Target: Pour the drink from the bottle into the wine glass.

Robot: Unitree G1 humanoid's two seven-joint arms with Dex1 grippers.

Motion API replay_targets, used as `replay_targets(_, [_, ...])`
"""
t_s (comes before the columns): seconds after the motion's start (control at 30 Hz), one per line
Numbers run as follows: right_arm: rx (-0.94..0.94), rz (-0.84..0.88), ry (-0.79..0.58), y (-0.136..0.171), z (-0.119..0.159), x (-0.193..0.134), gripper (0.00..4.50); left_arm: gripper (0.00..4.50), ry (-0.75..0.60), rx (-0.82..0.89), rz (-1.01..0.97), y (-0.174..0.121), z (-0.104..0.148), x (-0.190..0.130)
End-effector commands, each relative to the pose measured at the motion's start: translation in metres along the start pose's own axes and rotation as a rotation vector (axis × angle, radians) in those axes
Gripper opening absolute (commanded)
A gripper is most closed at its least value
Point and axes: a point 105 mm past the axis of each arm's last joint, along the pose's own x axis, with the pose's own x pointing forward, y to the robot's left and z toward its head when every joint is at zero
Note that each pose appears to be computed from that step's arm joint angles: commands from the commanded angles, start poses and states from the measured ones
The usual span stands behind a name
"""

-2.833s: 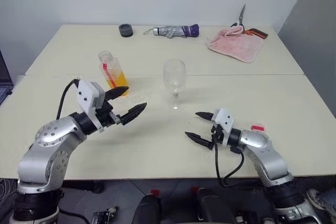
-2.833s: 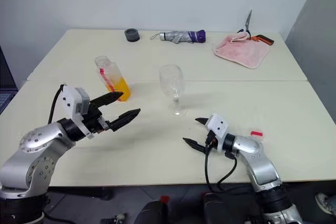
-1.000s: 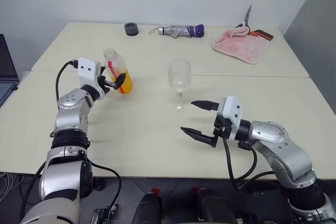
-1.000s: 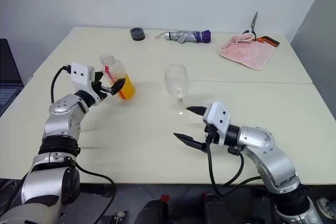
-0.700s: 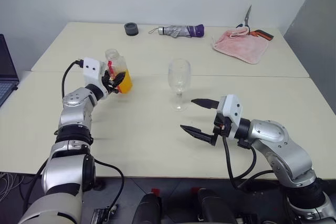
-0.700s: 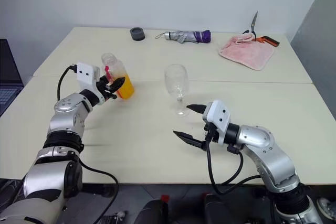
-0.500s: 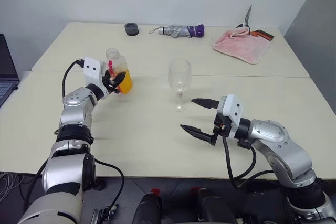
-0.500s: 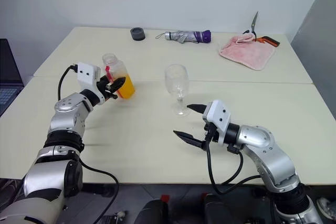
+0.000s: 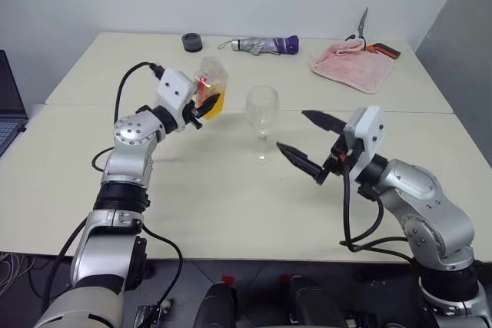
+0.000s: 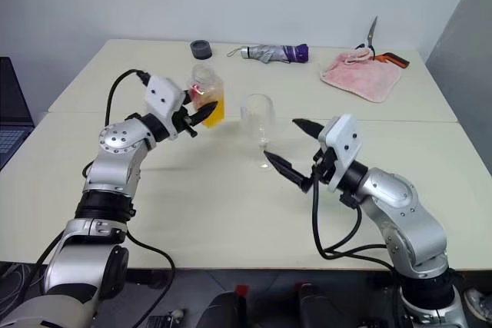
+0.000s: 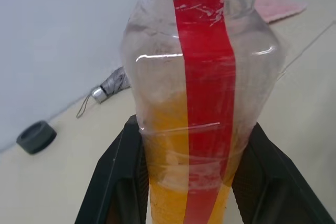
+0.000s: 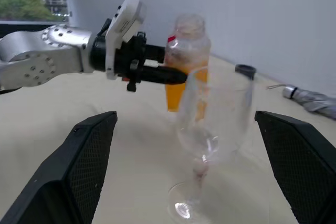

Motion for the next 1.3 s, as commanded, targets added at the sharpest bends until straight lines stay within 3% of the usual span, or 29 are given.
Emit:
replay_targets(0.03, [-0.04,-0.038,-0.048,-0.003,0.016,0.004,4.5,1.69,-0.117,0.18,0.009,0.007,0.043,0.01])
replay_targets(0.13, [-0.079,-0.083,-0.057,-0.006,0.015,0.007,4.5,1.69,-0.137,0.248,0.0,0.006,0.051,0.016])
replay_targets(0.3, [-0.038,-0.025,0.007,0.004,0.0,0.006,4.5,1.69,-0.162,0.383,-0.017,0.005,0.061,0.023])
replay_targets(0.53, [-0.012,-0.004,0.014,0.003,-0.001,-0.002,4.5,1.69,-0.185,0.557,-0.049,0.0,0.067,0.029])
replay_targets(0.9, [-0.011,0.021,0.022,0.004,0.001,-0.012,4.5,1.69,-0.232,0.646,-0.014,0.01,0.078,0.031])
replay_targets(1.3, [-0.02,0.015,0.032,0.003,0.0,-0.015,4.5,1.69,-0.247,0.873,-0.026,0.01,0.082,0.03])
